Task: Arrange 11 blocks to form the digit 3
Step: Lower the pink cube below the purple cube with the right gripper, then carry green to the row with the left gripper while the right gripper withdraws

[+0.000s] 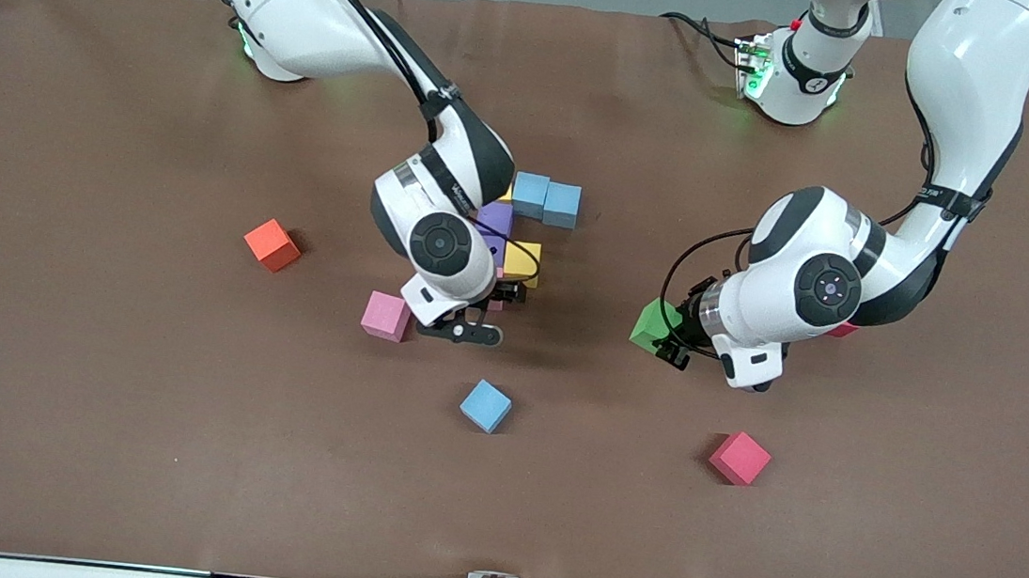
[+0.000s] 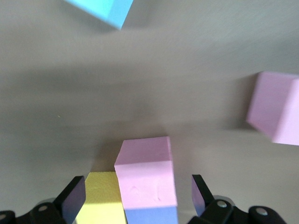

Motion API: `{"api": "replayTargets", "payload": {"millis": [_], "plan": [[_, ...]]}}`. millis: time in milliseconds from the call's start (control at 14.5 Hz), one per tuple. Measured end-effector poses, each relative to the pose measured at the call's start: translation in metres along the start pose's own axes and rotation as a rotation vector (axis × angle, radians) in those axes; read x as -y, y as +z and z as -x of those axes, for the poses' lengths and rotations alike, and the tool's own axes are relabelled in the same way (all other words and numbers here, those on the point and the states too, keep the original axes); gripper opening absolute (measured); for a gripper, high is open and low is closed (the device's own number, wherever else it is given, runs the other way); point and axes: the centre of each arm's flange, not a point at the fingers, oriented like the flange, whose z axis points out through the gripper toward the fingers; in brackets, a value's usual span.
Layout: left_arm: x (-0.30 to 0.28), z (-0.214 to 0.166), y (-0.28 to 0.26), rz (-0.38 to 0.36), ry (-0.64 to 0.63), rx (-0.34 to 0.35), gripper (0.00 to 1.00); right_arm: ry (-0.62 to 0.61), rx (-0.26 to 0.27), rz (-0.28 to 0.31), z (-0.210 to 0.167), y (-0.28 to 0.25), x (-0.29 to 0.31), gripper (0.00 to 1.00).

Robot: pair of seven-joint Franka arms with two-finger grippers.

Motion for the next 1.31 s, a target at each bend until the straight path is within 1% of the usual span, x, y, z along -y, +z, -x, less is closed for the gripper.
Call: {"api": "replayTargets", "payload": {"millis": [138, 276, 552, 759, 828, 897, 1035, 1104, 1311], "plan": [[0.000, 0.000, 0.000, 0.000, 0.000, 0.000, 0.56, 0.035, -0.006, -0.009, -0.019, -0.044, -0.019, 1.00], [-0.001, 0.001, -0.001, 0.003, 0.001, 0.000, 0.56, 0.085, -0.034, -0.033, -0.042, -0.080, -0.049, 1.00], [-0.002, 0.012, -0.001, 0.003, 0.016, 0.000, 0.56, 0.216, -0.128, -0.078, -0.089, -0.153, -0.141, 1.00], [-0.002, 0.020, 0.001, 0.000, 0.028, 0.000, 0.56, 0.310, -0.196, -0.116, -0.107, -0.212, -0.217, 1.00], [-0.002, 0.021, 0.002, -0.001, 0.030, 0.000, 0.56, 0.322, -0.211, -0.122, -0.108, -0.227, -0.237, 1.00], [-0.002, 0.021, 0.002, -0.001, 0.030, 0.000, 0.56, 0.317, -0.214, -0.118, -0.106, -0.241, -0.253, 1.00], [-0.002, 0.021, 0.002, -0.001, 0.025, 0.000, 0.56, 0.298, -0.208, -0.083, -0.094, -0.263, -0.271, 1.00], [-0.002, 0.023, 0.003, -0.003, 0.014, 0.000, 0.56, 0.295, -0.217, -0.063, -0.088, -0.274, -0.276, 1.00], [-0.001, 0.044, 0.011, -0.016, -0.026, -0.002, 0.56, 0.286, -0.281, -0.027, -0.069, -0.315, -0.293, 1.00]]}}
